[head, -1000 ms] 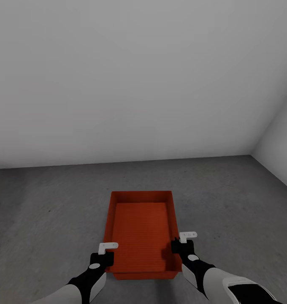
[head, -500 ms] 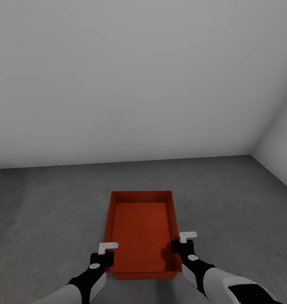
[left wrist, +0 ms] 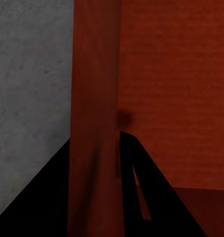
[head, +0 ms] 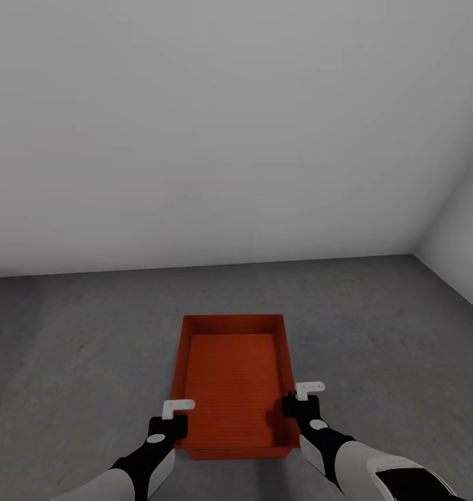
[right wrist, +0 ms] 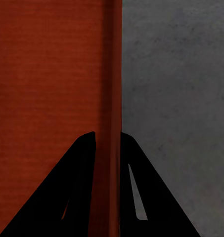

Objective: Move the two storage containers from the living room to the garage. In the garage, place one container on the floor and stack the other container on top of it (either order is fine).

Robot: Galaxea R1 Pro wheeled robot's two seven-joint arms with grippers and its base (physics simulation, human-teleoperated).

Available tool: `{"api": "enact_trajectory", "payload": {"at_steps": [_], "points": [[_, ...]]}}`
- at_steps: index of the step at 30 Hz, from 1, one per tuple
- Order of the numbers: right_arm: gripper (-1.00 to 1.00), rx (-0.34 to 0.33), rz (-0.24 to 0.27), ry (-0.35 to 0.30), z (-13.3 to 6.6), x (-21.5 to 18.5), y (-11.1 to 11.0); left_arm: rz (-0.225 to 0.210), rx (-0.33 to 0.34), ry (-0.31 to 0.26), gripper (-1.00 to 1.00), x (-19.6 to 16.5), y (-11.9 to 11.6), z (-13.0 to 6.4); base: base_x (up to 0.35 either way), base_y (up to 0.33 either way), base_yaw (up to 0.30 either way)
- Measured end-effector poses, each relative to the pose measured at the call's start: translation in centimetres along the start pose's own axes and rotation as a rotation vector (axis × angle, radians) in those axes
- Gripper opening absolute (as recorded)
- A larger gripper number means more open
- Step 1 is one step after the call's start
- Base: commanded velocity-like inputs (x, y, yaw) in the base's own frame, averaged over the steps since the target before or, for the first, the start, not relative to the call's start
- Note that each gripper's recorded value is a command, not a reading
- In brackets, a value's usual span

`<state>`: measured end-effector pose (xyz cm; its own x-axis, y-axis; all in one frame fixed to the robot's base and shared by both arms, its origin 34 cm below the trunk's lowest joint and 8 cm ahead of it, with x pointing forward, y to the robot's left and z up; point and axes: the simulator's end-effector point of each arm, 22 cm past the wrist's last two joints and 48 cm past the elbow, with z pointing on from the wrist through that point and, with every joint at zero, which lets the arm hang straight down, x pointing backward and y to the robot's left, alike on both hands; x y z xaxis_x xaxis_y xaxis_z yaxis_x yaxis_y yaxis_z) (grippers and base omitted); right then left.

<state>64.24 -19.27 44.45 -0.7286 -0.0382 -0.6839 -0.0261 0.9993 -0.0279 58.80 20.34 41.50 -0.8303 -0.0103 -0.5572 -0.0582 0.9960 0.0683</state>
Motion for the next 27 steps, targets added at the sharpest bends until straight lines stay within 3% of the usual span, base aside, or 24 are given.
{"api": "enact_trajectory", "payload": {"at_steps": [27], "points": [[-1.0, 0.0, 0.0, 0.0, 0.0, 0.02, 0.0, 0.0, 0.0, 0.0, -1.0, 0.0, 0.0, 0.0, 0.0, -0.02, 0.0]]}}
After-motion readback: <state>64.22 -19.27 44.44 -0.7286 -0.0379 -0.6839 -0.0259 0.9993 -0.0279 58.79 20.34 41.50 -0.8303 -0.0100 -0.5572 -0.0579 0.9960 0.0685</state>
